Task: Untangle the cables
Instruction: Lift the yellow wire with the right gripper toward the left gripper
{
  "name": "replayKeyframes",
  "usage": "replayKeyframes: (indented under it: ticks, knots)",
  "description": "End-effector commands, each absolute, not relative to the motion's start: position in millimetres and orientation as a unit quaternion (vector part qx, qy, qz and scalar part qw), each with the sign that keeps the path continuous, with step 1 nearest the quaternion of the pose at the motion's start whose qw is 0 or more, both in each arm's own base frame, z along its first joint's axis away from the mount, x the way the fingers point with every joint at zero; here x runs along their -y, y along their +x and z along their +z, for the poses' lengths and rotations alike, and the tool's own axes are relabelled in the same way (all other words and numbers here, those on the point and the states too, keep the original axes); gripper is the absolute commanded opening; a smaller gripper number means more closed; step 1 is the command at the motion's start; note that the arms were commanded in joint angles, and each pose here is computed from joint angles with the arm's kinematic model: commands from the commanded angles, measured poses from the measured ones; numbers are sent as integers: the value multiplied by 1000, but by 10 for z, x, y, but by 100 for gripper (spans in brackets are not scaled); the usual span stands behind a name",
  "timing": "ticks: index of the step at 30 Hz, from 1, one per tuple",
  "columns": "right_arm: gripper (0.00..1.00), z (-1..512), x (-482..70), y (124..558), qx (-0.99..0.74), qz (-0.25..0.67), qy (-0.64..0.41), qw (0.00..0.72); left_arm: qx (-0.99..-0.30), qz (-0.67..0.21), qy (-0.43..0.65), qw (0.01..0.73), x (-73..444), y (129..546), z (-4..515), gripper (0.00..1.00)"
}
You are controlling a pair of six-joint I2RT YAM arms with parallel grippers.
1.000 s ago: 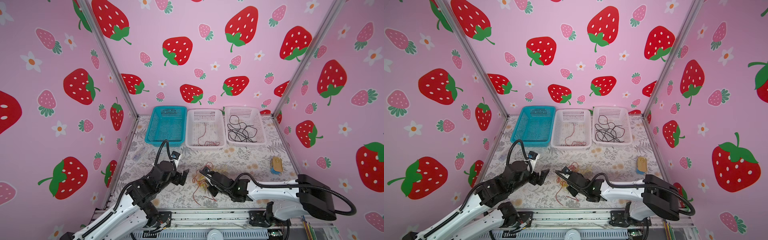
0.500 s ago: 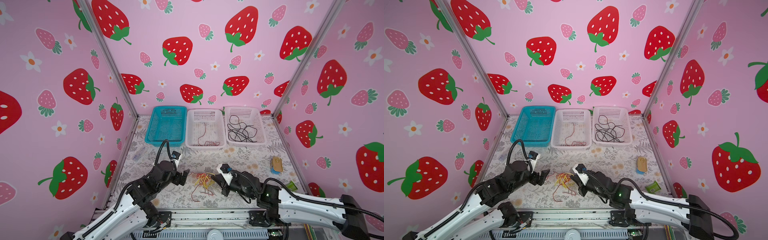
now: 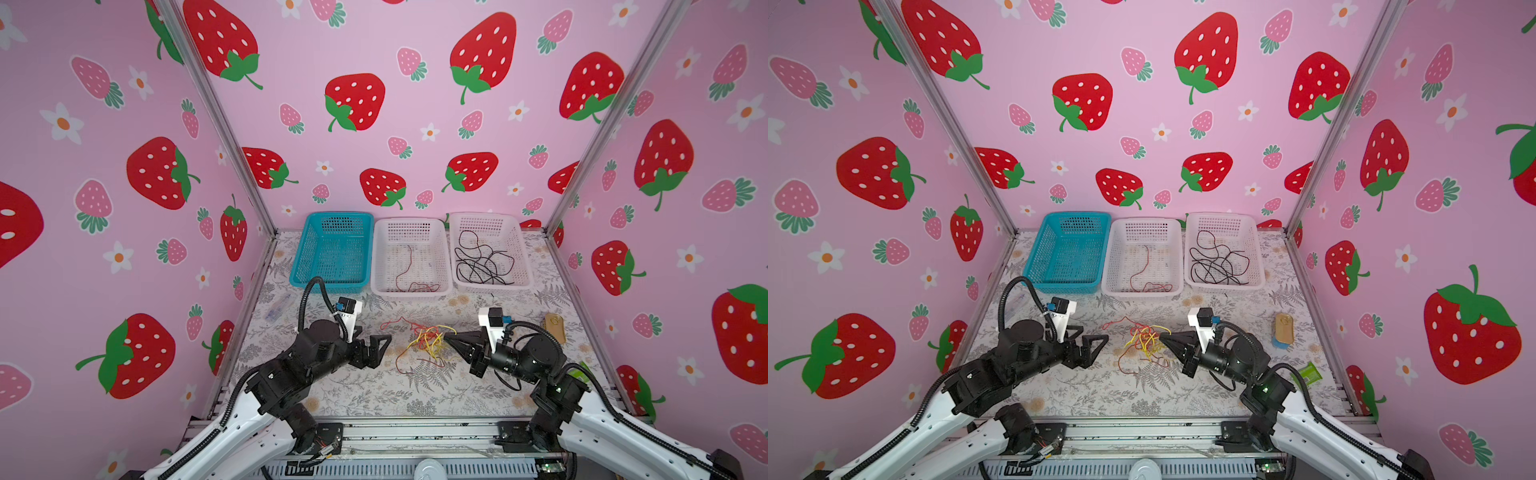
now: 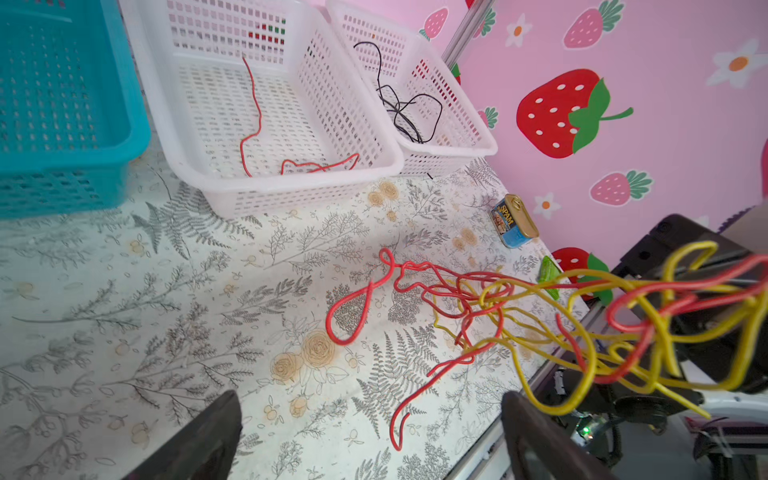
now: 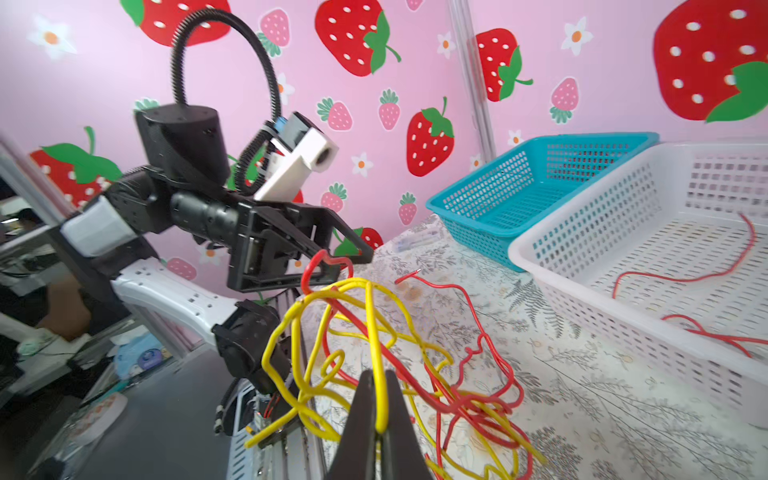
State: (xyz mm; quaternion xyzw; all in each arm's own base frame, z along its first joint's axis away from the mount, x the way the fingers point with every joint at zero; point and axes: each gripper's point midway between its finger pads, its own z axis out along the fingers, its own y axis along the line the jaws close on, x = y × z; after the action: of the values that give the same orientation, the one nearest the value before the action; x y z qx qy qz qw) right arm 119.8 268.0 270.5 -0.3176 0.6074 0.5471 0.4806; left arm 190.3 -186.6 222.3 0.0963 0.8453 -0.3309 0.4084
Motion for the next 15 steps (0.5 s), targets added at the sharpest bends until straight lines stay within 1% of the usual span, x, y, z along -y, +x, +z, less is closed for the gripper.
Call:
replayKeyframes:
  ticks: [1, 3, 8, 12, 15]
  knots:
    - [0, 2965, -2648, 990, -554, 598, -334, 473, -816, -419, 23, 396, 1972, 1905, 2319, 99]
    - [0, 2996, -2631, 949, -543, 610, -335, 470, -802, -459, -4, 382, 2022, 1880, 2287, 99]
    - [0, 2980, -2627, 908, -537, 618, -341, 463, -797, -472, -50, 374, 1954, 1891, 2149, 99]
    - [0, 2936, -2638, 880, -536, 623, -345, 453, -762, -524, -72, 373, 1986, 1872, 2199, 100]
    - [0, 2903, -2639, 879, -538, 625, -343, 449, -741, -547, -78, 381, 1979, 1862, 2255, 95]
